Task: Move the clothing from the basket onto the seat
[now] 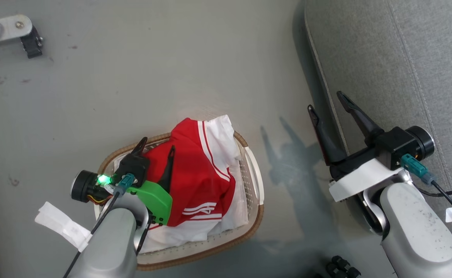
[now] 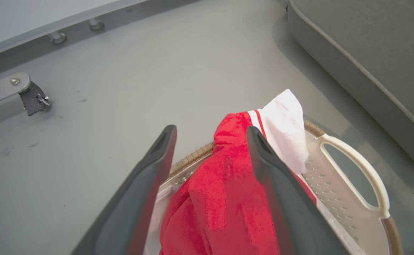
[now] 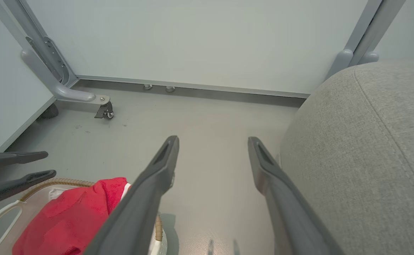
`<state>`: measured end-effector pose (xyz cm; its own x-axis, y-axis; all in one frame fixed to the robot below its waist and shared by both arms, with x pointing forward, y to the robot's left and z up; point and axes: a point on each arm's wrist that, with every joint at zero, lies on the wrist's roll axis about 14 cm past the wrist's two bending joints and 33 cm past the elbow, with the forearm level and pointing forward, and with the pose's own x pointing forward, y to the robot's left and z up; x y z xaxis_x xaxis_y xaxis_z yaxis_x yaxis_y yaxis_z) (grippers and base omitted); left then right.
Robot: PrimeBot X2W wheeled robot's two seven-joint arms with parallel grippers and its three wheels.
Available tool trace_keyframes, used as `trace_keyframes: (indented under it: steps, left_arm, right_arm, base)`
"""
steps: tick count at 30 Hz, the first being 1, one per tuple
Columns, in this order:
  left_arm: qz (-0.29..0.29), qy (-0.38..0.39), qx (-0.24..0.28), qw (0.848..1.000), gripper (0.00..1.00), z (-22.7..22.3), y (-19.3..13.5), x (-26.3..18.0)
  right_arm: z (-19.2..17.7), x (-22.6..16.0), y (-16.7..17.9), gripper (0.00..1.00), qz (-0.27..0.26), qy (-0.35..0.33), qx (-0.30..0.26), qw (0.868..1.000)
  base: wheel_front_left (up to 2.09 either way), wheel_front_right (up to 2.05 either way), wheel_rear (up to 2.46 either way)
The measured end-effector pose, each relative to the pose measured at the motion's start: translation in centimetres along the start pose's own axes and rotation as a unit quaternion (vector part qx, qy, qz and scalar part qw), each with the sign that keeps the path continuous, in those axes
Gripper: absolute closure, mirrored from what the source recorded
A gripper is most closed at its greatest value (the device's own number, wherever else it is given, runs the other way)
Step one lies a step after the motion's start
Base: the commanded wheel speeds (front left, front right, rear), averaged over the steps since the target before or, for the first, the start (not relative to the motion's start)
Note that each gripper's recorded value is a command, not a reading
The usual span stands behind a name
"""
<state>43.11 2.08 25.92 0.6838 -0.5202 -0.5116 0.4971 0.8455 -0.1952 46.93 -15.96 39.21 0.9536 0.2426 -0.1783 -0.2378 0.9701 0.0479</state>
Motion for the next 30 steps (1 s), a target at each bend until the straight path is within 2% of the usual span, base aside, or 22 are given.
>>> trace_keyframes:
  steps: [6, 12, 19, 30]
  left_arm:
    - [-0.018, 0.065, -0.028, 0.997, 0.0, -4.7, -0.1, 1.5]
    - [-0.011, 0.159, -0.06, 0.985, 0.0, -10.7, 0.6, 1.2]
    - [-0.046, 0.183, -0.07, 0.98, 0.0, -12.2, -1.6, 2.4]
    - [-0.081, 0.229, -0.074, 0.967, 0.0, -14.5, -3.5, 2.4]
  right_arm:
    - [-3.1, 0.4, 0.2, 0.0, 0.009, 0.036, 0.003, 0.999]
    - [-5.8, 0.1, -0.4, 0.0, 0.002, 0.07, 0.009, 0.998]
    - [-7.7, -0.1, -0.7, 0.0, -0.001, 0.093, 0.013, 0.996]
    - [-8.4, 0.8, 0.1, 0.0, 0.007, 0.093, 0.023, 0.995]
  base:
    - [0.0, 0.0, 0.0]
    - [0.0, 0.0, 0.0]
    - [0.0, 0.0, 0.0]
    - [0.0, 0.0, 0.0]
